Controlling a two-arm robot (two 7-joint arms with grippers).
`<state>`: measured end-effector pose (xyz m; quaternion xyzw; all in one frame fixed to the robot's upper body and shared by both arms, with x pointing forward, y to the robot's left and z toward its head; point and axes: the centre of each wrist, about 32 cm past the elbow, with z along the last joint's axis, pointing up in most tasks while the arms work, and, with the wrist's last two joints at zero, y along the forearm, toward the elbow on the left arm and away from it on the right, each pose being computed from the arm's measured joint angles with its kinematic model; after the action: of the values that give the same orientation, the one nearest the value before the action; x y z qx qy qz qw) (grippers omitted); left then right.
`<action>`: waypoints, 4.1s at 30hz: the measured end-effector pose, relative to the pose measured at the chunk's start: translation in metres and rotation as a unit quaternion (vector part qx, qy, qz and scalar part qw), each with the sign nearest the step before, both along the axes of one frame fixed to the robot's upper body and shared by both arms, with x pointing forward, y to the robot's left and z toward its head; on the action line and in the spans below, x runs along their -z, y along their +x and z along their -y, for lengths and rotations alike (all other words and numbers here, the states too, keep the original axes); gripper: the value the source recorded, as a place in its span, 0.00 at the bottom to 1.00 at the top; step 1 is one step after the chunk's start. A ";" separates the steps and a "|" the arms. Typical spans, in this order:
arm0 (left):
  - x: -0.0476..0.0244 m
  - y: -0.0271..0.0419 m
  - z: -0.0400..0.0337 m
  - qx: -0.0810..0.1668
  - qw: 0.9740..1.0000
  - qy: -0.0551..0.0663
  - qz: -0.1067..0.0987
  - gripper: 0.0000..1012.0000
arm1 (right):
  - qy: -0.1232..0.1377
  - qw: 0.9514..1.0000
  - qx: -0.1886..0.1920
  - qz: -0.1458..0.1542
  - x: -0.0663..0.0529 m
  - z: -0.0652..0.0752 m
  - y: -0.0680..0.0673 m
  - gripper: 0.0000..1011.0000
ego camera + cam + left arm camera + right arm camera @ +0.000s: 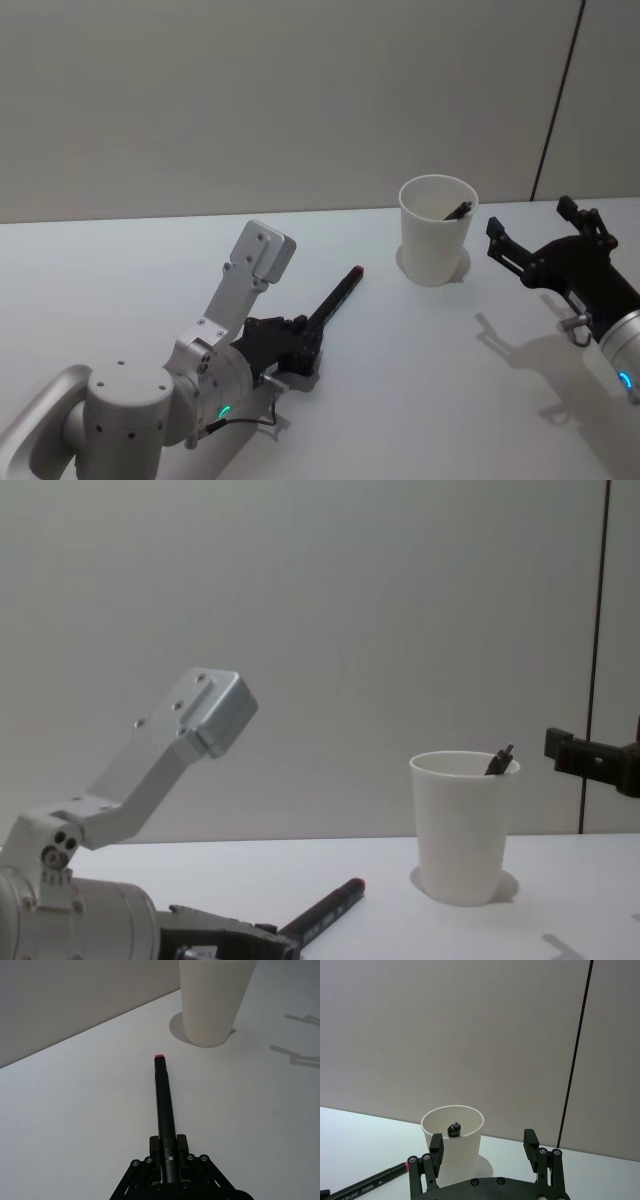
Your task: Place the pen into the pen holder.
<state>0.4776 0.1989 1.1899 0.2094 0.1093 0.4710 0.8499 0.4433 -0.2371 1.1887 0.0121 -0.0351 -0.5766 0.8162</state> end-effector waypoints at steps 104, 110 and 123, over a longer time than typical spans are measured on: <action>-0.0254 -0.0073 -0.0066 0.158 0.940 -0.026 0.301 0.19 | 0.000 1.000 0.000 0.000 0.000 0.000 0.000 0.99; -0.0259 -0.0068 -0.0061 0.168 0.939 -0.037 0.298 0.19 | 0.000 1.000 0.000 0.000 0.000 0.000 0.000 0.99; -0.0266 -0.0028 -0.0055 0.198 0.935 -0.065 0.288 0.19 | 0.000 1.000 0.000 0.000 0.000 0.000 0.000 0.99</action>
<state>0.4747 0.2044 1.2165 0.0267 -0.1532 0.3250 0.9328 0.4433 -0.2371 1.1887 0.0122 -0.0351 -0.5766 0.8162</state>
